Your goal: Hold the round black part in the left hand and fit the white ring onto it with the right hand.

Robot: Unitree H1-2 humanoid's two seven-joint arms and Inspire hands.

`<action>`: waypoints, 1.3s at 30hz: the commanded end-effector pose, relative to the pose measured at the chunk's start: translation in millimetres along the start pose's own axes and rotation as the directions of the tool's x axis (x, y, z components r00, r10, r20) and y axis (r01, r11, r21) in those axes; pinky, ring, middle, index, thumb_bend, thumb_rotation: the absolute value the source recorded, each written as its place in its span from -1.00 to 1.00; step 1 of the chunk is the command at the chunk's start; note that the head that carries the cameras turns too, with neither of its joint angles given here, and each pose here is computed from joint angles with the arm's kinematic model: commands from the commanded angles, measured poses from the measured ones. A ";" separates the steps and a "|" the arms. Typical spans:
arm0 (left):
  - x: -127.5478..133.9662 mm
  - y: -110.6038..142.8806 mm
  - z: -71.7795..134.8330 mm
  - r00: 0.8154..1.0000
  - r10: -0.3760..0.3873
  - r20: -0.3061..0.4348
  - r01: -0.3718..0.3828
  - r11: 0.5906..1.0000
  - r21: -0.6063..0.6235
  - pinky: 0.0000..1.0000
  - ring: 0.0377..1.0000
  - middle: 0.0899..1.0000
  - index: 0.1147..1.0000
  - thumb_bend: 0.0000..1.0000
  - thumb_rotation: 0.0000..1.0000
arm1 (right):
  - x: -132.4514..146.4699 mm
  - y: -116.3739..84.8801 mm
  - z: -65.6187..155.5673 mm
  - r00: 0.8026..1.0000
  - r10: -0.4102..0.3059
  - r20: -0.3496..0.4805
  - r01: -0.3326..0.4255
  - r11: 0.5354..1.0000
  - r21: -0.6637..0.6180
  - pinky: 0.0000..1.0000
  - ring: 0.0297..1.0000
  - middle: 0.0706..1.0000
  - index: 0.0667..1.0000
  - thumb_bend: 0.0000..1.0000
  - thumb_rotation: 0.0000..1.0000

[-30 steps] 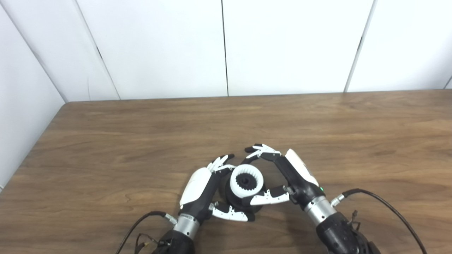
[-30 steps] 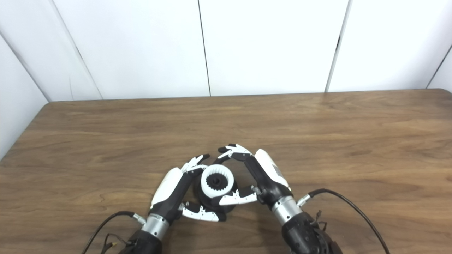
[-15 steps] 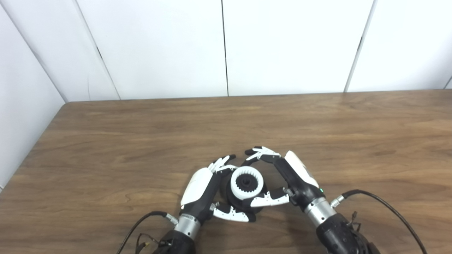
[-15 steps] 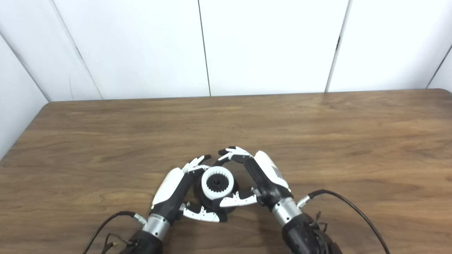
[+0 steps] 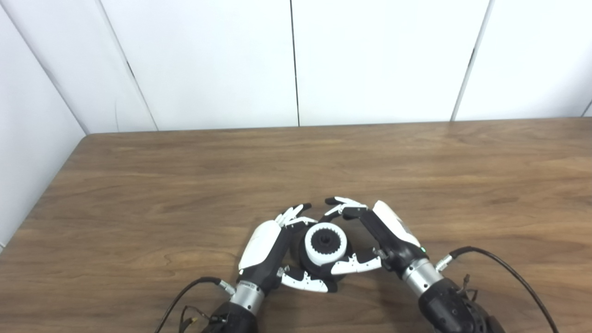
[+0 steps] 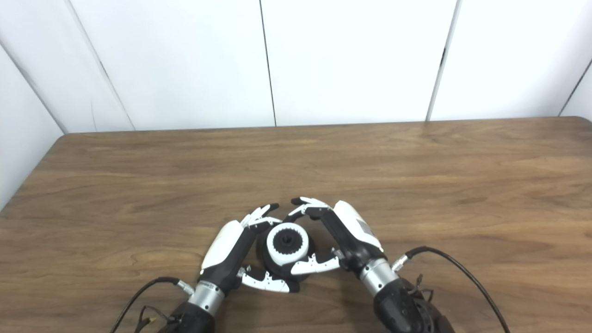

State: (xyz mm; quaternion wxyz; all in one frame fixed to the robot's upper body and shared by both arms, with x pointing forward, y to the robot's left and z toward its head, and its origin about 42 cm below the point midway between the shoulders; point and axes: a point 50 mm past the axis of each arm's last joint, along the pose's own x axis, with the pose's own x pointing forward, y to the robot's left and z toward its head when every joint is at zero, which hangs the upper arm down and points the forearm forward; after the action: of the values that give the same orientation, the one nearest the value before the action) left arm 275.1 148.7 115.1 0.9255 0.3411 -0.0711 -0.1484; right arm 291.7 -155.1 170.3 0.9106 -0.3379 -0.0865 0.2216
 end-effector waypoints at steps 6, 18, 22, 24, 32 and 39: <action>2.3 2.2 0.2 0.999 -0.036 -0.012 0.036 0.999 0.006 0.95 0.97 0.92 0.05 0.86 -0.59 | 4.9 -10.7 10.6 0.996 0.082 0.045 -0.081 0.996 -0.029 0.60 0.85 0.90 0.67 0.96 -0.10; 2.2 2.1 0.4 0.999 -0.038 -0.012 0.038 0.999 0.006 0.96 0.97 0.92 0.05 0.86 -0.60 | 6.5 -13.9 12.3 0.994 0.100 0.044 -0.099 0.995 -0.033 0.66 0.91 0.94 0.82 1.00 0.00; 2.9 1.7 -0.1 0.999 -0.035 -0.010 0.035 0.999 0.009 0.94 0.96 0.91 0.05 0.86 -0.58 | 8.7 -19.6 15.6 0.994 0.093 0.055 -0.091 0.995 -0.028 0.65 0.91 0.95 0.87 1.00 0.09; 3.0 1.7 -0.3 0.999 -0.034 -0.011 0.034 0.999 0.006 0.95 0.96 0.91 0.05 0.86 -0.56 | 9.4 -22.4 17.0 0.994 0.094 0.055 -0.093 0.995 -0.026 0.66 0.92 0.96 0.89 1.00 0.10; 2.3 1.0 -2.6 1.000 -0.021 -0.005 0.021 1.000 0.013 0.92 0.93 0.89 0.03 0.87 -0.58 | 10.9 -41.7 25.3 0.994 0.042 0.101 -0.044 0.999 0.019 0.62 0.89 0.95 0.89 1.00 0.14; 0.6 2.6 -3.3 0.999 -0.034 -0.001 0.034 0.999 0.013 0.97 0.97 0.91 0.04 0.85 -0.59 | 10.9 -62.7 32.4 0.988 -0.054 0.144 0.041 0.995 0.090 0.74 0.92 0.94 0.87 0.99 0.15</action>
State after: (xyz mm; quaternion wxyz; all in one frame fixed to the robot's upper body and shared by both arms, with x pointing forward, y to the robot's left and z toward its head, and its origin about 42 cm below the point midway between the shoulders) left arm 275.0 150.5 115.6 0.9263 0.3377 -0.0723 -0.1505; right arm 308.7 -176.7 209.8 0.9194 -0.2924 -0.0982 0.2440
